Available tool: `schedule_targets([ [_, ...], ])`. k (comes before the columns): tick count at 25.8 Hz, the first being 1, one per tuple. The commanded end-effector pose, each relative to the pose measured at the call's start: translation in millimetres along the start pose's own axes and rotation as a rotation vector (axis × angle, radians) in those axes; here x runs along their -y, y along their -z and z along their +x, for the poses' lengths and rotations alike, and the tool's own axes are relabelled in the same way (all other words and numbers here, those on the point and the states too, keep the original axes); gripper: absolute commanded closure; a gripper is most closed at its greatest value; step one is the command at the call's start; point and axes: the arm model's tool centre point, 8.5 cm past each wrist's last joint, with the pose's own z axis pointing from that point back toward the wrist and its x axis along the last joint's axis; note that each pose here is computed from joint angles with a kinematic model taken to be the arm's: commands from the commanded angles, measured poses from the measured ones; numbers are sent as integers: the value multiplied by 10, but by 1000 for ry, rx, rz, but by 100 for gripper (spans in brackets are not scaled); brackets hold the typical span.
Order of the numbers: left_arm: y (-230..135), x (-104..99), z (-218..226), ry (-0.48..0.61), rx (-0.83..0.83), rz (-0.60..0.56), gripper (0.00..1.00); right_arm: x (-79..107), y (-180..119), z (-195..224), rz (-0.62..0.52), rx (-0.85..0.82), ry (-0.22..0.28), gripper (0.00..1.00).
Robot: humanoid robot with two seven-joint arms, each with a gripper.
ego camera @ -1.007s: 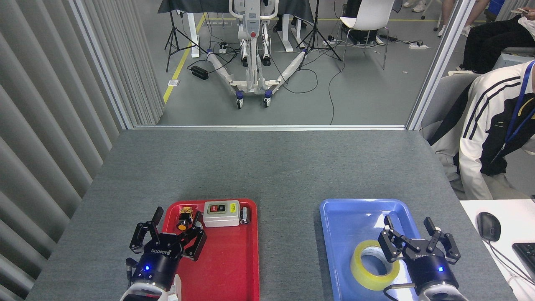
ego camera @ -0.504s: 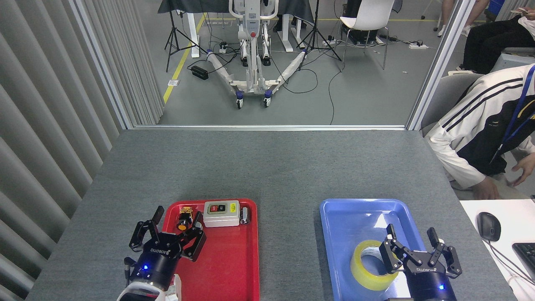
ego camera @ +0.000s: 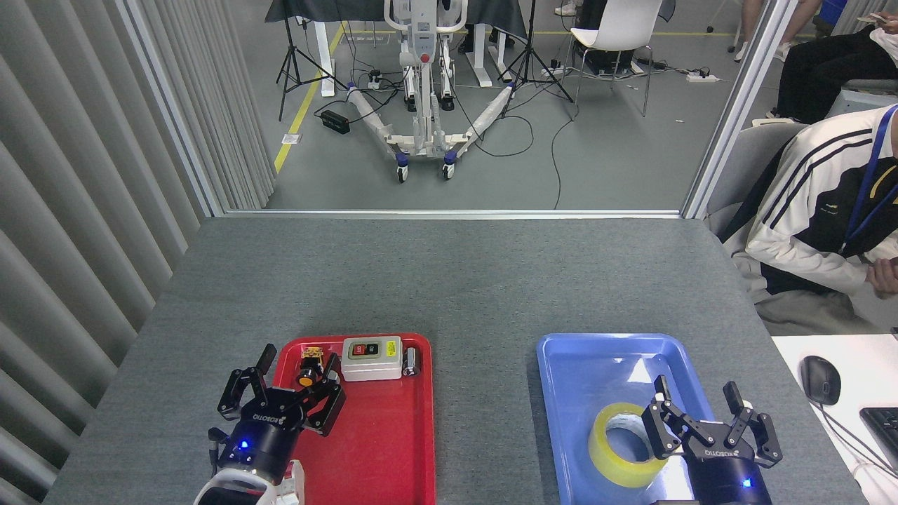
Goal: Place and move tape with both arms
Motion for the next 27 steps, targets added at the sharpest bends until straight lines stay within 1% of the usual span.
schedule_targets([
  [1,35,15,-13,0,-4,-4,0,-2,-2,13,10,8,1,0],
  [20,20,18,-5,0,2,-6,0,15,4,18,4,11,1,0],
  [27,21,77,23,-6,14,-73,0,15,5,20,4,12,-1,0],
])
